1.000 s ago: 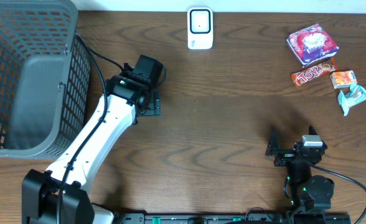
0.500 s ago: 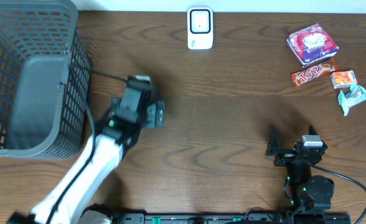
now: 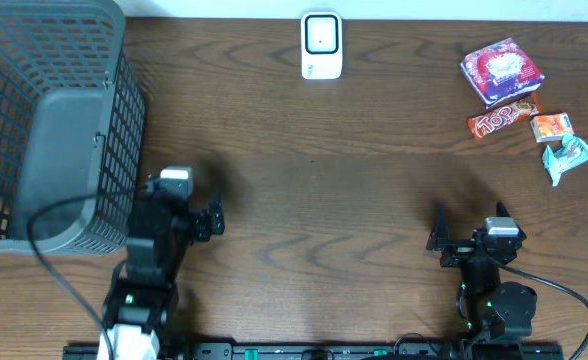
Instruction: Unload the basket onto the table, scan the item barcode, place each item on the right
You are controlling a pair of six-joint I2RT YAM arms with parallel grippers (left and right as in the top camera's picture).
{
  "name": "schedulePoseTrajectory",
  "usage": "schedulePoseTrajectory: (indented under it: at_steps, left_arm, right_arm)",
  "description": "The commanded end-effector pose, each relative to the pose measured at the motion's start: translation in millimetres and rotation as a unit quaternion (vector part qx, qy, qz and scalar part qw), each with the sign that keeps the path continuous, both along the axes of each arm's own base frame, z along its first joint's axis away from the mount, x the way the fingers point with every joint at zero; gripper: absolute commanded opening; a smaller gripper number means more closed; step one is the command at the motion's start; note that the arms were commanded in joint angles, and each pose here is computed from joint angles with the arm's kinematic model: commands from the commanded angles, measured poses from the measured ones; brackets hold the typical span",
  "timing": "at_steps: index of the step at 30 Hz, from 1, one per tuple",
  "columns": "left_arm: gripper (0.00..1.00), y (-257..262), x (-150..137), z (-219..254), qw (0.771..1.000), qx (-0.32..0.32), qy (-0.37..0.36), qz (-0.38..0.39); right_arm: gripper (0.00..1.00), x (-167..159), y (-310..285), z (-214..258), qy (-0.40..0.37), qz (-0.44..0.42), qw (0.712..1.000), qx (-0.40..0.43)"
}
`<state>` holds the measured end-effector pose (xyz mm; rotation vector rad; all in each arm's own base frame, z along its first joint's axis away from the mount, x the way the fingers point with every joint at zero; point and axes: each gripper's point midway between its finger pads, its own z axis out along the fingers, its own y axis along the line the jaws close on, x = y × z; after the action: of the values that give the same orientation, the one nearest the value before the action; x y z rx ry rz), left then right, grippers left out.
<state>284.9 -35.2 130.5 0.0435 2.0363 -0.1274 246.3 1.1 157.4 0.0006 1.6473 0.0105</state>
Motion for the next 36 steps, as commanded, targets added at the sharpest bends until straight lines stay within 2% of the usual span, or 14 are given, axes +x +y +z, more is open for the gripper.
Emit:
schedulePoseTrajectory:
  at_steps: [1,11,17,21,25,30,36]
  left_arm:
    - [0.98,0.3,-8.9,0.6,0.999,0.001,-0.032,-0.009]
    - [0.98,5.1,-31.7,-9.4,0.993,-0.004,-0.116,-0.004]
    - [0.98,18.2,-31.9,8.1,0.988,-0.002,-0.154,0.021]
    - [0.98,27.2,-33.3,8.8,0.987,0.0,-0.156,0.039]
    - [0.98,37.0,-39.8,-6.5,0.99,0.005,-0.126,0.058]
    - [0.98,43.9,-41.1,7.6,0.985,0.009,-0.157,0.073]
    - [0.98,46.9,-41.3,6.4,0.985,0.011,-0.155,0.081]
  right_arm:
    - [0.99,-0.1,1.7,-1.0,-0.001,0.003,1.0,-0.002]
    - [0.99,-0.1,1.7,-1.0,-0.001,0.003,1.0,-0.002]
    - [0.99,-0.1,1.7,-1.0,0.0,0.003,1.0,-0.002]
    - [0.99,-0.1,1.7,-1.0,0.0,0.003,1.0,-0.002]
    - [0.99,-0.1,1.7,-1.0,0.0,0.003,1.0,-0.002]
    - [0.99,-0.1,1.7,-1.0,0.0,0.003,1.0,-0.002]
    - [0.99,-0.1,1.7,-1.0,0.0,0.003,1.0,-0.002]
